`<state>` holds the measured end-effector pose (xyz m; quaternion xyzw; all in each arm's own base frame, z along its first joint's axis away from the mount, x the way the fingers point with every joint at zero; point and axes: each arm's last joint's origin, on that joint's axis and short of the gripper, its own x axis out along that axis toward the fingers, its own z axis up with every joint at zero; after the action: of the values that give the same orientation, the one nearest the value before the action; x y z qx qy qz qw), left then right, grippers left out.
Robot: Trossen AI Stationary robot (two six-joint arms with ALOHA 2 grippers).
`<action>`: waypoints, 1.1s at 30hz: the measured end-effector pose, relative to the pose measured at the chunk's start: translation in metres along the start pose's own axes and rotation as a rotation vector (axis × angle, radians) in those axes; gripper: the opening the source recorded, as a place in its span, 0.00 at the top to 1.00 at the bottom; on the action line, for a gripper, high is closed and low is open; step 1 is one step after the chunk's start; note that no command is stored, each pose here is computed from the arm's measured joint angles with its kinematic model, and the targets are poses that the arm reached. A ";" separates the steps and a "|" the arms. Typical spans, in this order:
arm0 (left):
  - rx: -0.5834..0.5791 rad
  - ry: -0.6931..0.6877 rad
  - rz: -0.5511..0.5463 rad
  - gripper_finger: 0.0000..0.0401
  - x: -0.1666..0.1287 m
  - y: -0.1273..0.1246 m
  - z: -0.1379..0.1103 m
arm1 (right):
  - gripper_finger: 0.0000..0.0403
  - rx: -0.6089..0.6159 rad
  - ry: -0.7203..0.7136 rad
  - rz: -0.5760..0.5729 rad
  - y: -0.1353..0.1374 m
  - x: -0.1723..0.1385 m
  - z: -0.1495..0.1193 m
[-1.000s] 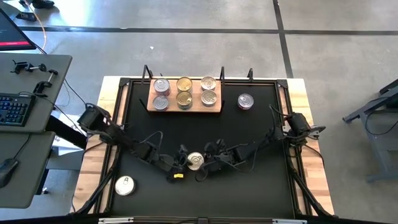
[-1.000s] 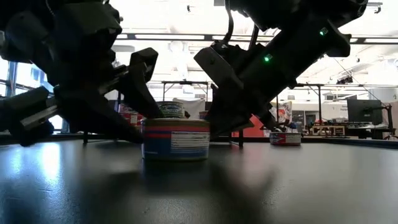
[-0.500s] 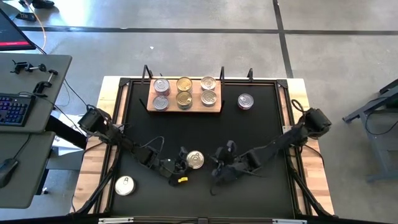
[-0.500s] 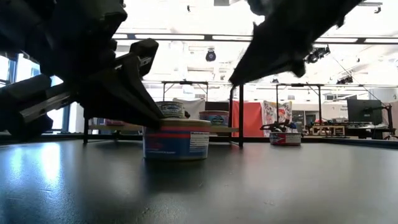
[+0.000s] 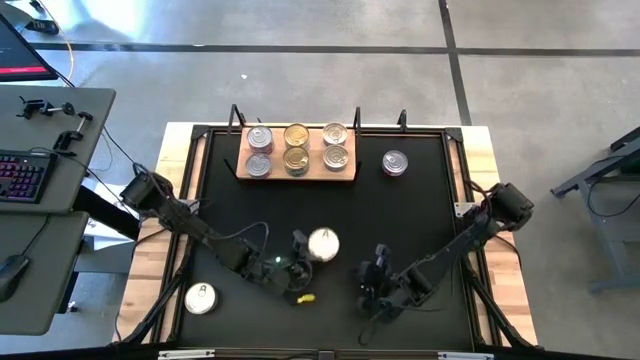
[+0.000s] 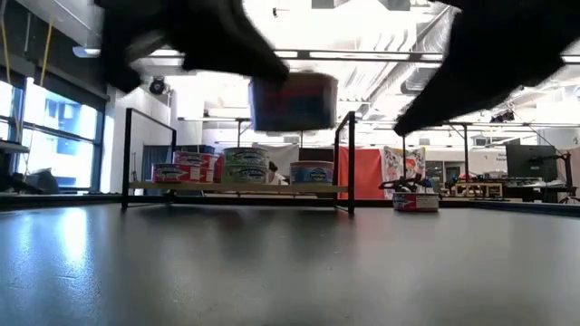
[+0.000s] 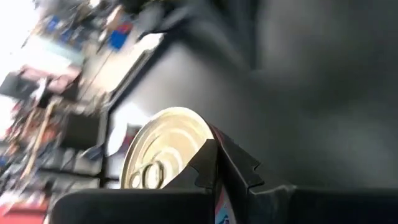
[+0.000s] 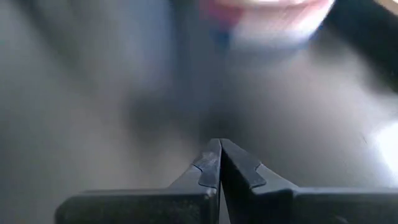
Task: Stack canned seafood by type on shelf
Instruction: Stack the blue pink tuna can on top of the blue pink tuna can on the shelf
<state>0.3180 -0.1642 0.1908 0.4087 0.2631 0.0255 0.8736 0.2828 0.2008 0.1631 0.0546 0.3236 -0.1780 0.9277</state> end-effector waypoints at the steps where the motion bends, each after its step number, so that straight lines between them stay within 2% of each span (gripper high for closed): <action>1: -0.014 0.014 0.024 1.00 0.002 0.008 0.003 | 1.00 0.004 -0.002 -0.014 0.000 0.000 -0.002; 6: -0.077 0.087 0.080 1.00 0.019 0.059 0.012 | 1.00 0.029 -0.076 -0.115 -0.004 -0.002 -0.004; 11: -0.185 0.202 0.132 1.00 0.041 0.148 0.006 | 1.00 0.046 -0.178 -0.207 -0.009 0.000 0.000; 15: -0.324 0.251 0.158 1.00 0.056 0.220 -0.027 | 1.00 0.062 -0.226 -0.259 -0.013 0.003 0.005; 19: -0.436 0.272 0.169 1.00 0.069 0.268 -0.080 | 1.00 0.081 -0.234 -0.284 -0.018 0.008 0.009; 22: -0.523 0.254 0.148 1.00 0.082 0.288 -0.119 | 1.00 0.087 -0.233 -0.291 -0.020 0.010 0.011; 26: -0.582 0.269 0.157 1.00 0.100 0.291 -0.157 | 1.00 0.090 -0.233 -0.294 -0.021 0.011 0.011; 29: -0.549 0.256 0.182 1.00 0.114 0.292 -0.167 | 1.00 0.101 -0.236 -0.288 -0.020 0.011 0.011; 33: -0.467 0.276 0.159 1.00 0.131 0.282 -0.175 | 1.00 0.116 -0.243 -0.273 -0.017 0.010 0.011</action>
<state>0.3949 0.1799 0.2461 0.2083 0.3339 0.2094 0.8951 0.2901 0.1794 0.1662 0.0415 0.2028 -0.3258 0.9225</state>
